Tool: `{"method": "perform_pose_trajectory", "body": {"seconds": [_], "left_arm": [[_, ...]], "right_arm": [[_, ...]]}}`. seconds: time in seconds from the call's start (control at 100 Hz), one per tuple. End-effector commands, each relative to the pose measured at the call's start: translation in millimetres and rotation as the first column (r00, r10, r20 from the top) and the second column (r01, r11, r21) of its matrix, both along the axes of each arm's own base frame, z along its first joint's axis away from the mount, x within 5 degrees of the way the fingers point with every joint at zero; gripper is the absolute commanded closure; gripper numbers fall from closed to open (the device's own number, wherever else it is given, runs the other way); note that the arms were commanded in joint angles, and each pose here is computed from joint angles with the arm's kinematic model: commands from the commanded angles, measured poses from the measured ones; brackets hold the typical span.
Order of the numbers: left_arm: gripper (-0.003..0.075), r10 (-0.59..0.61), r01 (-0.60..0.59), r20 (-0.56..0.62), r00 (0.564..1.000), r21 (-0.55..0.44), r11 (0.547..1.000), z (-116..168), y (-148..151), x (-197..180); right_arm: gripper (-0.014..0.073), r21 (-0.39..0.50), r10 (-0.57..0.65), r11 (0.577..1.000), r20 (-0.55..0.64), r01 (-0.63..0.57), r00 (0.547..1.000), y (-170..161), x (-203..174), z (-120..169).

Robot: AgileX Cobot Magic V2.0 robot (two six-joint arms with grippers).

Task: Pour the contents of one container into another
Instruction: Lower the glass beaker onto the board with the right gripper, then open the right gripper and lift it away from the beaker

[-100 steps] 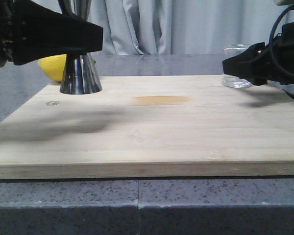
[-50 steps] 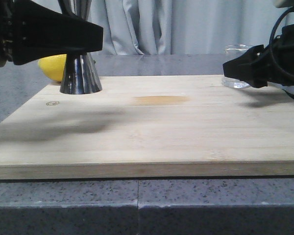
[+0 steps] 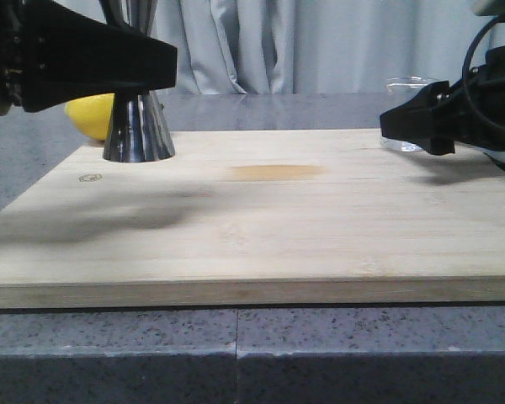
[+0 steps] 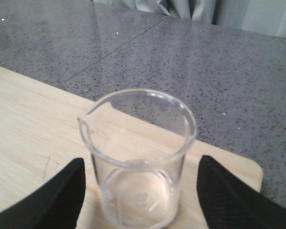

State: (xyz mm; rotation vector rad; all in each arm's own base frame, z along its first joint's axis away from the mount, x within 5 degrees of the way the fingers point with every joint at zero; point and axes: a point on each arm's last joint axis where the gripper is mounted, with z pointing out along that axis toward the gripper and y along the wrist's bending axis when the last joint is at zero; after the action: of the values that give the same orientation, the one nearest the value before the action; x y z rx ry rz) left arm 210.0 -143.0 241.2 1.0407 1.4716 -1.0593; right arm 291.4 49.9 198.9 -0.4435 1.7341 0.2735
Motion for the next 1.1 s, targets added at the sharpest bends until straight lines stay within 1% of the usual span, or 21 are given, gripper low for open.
{"method": "perform_pose_trajectory", "body": {"seconds": [0.0,0.15,0.36,0.58,0.96,1.09], "left_arm": [[0.0739,-0.008,0.012,0.047,0.999,-0.099,0.995,21.7,-0.5,-0.8],[0.0739,-0.008,0.012,0.047,0.999,-0.099,0.995,21.7,-0.5,-0.8],[0.0739,-0.008,0.012,0.047,0.999,-0.099,0.995,21.7,-0.5,-0.8],[0.0739,-0.008,0.012,0.047,0.999,-0.099,0.995,21.7,-0.5,-0.8],[0.0739,-0.006,0.011,0.047,0.999,-0.098,0.995,21.6,-0.4,-0.6],[0.0739,-0.006,0.011,0.047,0.999,-0.098,0.995,21.6,-0.4,-0.6]], "right_arm": [[0.0133,0.047,0.021,0.999,0.1,-0.025,0.995,2.3,0.3,20.5],[0.0133,0.046,0.025,0.998,0.106,-0.03,0.994,2.4,-4.4,24.5],[0.0133,0.012,-0.001,1.0,0.096,0.0,0.995,-0.8,-12.6,35.9],[0.0133,0.005,-0.014,1.0,0.081,0.014,0.997,-2.5,-20.4,46.5],[0.0133,0.008,0.026,1.0,0.037,-0.026,0.999,-0.1,-37.5,62.0],[0.0133,0.01,0.03,0.999,0.05,-0.031,0.998,-0.2,-46.9,73.2]]}}
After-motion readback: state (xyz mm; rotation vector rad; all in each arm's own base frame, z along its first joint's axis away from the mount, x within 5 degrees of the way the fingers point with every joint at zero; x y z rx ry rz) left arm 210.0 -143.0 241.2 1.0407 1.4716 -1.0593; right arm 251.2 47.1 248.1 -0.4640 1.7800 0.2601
